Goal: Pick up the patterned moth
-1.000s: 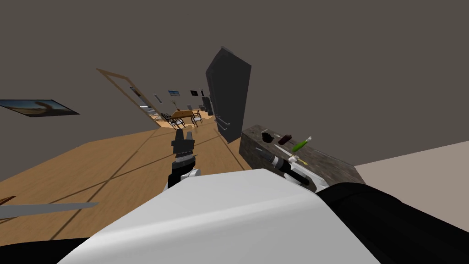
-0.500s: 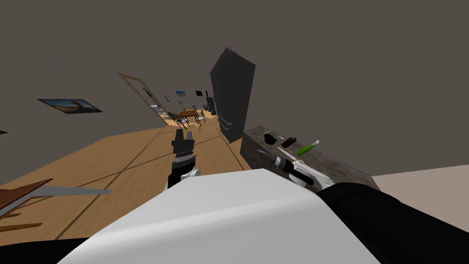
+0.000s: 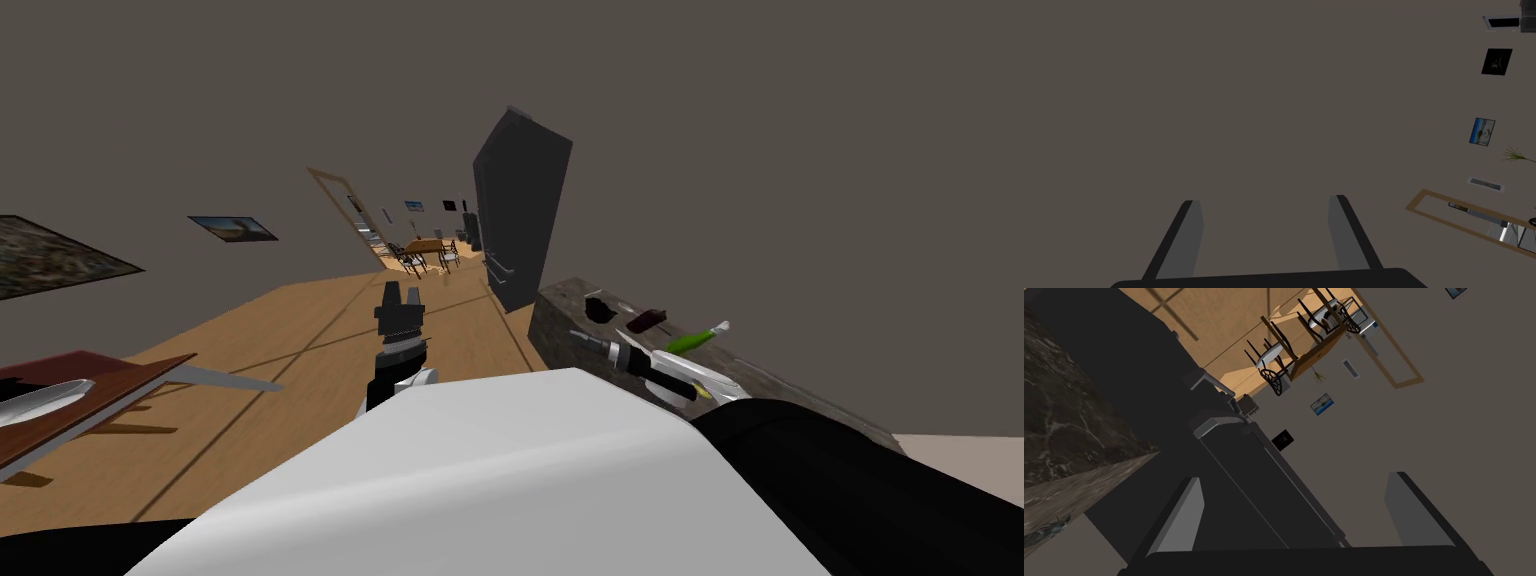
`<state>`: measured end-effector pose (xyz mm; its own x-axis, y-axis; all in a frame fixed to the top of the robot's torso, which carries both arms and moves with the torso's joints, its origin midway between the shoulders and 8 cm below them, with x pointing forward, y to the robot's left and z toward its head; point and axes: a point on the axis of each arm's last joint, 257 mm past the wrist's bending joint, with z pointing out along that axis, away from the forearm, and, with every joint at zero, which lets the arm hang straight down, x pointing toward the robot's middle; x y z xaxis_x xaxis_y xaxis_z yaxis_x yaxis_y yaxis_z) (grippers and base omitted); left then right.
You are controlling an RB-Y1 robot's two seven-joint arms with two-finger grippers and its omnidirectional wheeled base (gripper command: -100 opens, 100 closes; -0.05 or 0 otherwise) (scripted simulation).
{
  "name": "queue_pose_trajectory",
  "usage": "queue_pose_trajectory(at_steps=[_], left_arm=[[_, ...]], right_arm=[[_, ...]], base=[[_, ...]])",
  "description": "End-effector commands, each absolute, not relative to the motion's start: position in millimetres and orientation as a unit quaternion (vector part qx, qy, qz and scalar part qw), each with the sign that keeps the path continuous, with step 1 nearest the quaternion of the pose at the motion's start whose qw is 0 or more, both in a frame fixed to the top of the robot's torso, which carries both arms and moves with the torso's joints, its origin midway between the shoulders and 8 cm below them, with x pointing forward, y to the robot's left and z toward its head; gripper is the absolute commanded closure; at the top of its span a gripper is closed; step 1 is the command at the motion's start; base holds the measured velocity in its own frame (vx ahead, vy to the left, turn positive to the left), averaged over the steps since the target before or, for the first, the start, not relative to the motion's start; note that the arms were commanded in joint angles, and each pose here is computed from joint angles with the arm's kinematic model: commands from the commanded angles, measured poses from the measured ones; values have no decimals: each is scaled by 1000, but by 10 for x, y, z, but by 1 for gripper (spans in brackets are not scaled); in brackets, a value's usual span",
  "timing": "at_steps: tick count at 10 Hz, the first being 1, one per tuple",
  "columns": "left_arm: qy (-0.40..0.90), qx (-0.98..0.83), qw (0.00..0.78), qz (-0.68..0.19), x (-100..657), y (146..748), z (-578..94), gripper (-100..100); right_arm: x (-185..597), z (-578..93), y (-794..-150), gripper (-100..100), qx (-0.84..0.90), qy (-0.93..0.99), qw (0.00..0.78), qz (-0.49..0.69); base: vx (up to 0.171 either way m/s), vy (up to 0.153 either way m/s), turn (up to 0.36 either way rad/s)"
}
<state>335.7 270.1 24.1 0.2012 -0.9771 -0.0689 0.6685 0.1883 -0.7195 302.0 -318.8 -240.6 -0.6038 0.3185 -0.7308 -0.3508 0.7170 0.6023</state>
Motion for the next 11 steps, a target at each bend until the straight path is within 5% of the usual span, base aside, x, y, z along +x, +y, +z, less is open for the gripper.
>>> queue_pose_trajectory(at_steps=[1, 11], left_arm=[[272, -284, 721, -570, 3357, 2701, 241, 0], [272, -284, 721, -570, 3357, 2701, 241, 0]], right_arm=[[3036, -2531, -3395, -100, -7, 833, 431, 348], [3007, -2827, -4429, -100, -2, 905, 372, 208]], base=[[87, -40, 198], [97, -66, 174]])
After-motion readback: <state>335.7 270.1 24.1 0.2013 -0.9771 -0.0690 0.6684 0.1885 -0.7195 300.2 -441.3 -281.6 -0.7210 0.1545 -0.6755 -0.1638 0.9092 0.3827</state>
